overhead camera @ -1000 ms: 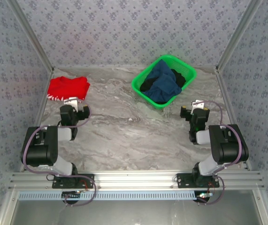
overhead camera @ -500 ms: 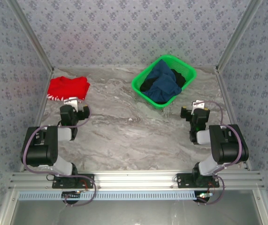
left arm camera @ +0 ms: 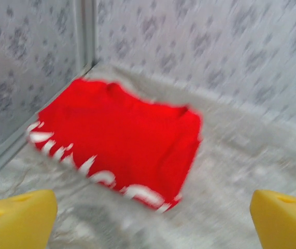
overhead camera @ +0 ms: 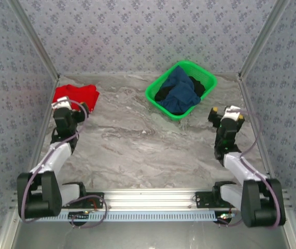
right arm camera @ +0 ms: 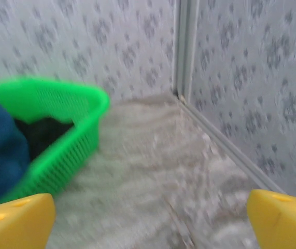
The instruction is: Fold the inside-out t-shirt
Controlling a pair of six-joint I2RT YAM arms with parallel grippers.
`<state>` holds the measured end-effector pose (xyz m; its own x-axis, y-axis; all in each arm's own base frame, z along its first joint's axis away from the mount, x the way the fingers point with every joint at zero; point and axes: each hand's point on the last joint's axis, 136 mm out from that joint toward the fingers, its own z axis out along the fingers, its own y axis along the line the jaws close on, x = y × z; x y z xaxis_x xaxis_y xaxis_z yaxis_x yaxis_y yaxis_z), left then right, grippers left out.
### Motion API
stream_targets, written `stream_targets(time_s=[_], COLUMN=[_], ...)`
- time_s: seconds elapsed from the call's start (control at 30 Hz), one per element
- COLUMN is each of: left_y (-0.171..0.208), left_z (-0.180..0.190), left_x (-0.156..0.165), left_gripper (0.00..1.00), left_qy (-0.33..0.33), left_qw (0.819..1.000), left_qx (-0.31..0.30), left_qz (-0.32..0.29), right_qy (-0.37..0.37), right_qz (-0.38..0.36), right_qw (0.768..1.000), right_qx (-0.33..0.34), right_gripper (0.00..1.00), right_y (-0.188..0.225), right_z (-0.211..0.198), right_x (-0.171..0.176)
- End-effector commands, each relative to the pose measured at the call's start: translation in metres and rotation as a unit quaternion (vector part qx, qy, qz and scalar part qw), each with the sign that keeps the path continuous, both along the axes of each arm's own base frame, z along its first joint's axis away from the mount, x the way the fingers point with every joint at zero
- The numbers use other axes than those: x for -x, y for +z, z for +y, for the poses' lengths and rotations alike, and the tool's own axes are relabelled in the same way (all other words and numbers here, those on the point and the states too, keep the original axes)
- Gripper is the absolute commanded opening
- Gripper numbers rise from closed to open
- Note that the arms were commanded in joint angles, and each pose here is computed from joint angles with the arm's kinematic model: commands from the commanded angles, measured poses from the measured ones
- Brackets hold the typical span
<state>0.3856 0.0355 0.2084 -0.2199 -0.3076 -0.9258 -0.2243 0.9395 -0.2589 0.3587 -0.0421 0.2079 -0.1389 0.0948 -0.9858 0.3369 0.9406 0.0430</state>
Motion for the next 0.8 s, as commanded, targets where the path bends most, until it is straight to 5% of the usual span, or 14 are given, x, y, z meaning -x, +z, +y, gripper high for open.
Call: stream_targets(time_s=[0.0, 0.27, 0.57, 0.63, 0.77], left_y=[-0.008, -0.017, -0.037, -0.039, -0.039], left_z=[-0.063, -0.171, -0.184, -0.181, -0.175], left_x=[-0.002, -0.008, -0.01, -0.008, -0.004], left_gripper=[0.94, 0.94, 0.94, 0.94, 0.94], left_qy=[-0.1, -0.236, -0.238, -0.232, -0.223], left_qw=[0.989, 0.966, 0.962, 0.962, 0.964], left_qx=[0.102, 0.045, 0.04, 0.035, 0.025], left_qz=[0.026, 0.09, 0.131, 0.137, 0.145], right_qy=[0.077, 0.209, 0.223, 0.227, 0.262], right_qz=[0.102, 0.222, 0.325, 0.347, 0.321], right_qw=[0.992, 0.952, 0.919, 0.91, 0.91], right_qx=[0.003, 0.02, 0.01, 0.0, -0.023], right_gripper=[0.99, 1.0, 1.0, 0.89, 0.25], right_y=[0.0, -0.015, -0.07, -0.089, -0.067], right_z=[0.058, 0.144, 0.181, 0.186, 0.2], right_x=[-0.025, -0.069, -0.132, -0.143, -0.162])
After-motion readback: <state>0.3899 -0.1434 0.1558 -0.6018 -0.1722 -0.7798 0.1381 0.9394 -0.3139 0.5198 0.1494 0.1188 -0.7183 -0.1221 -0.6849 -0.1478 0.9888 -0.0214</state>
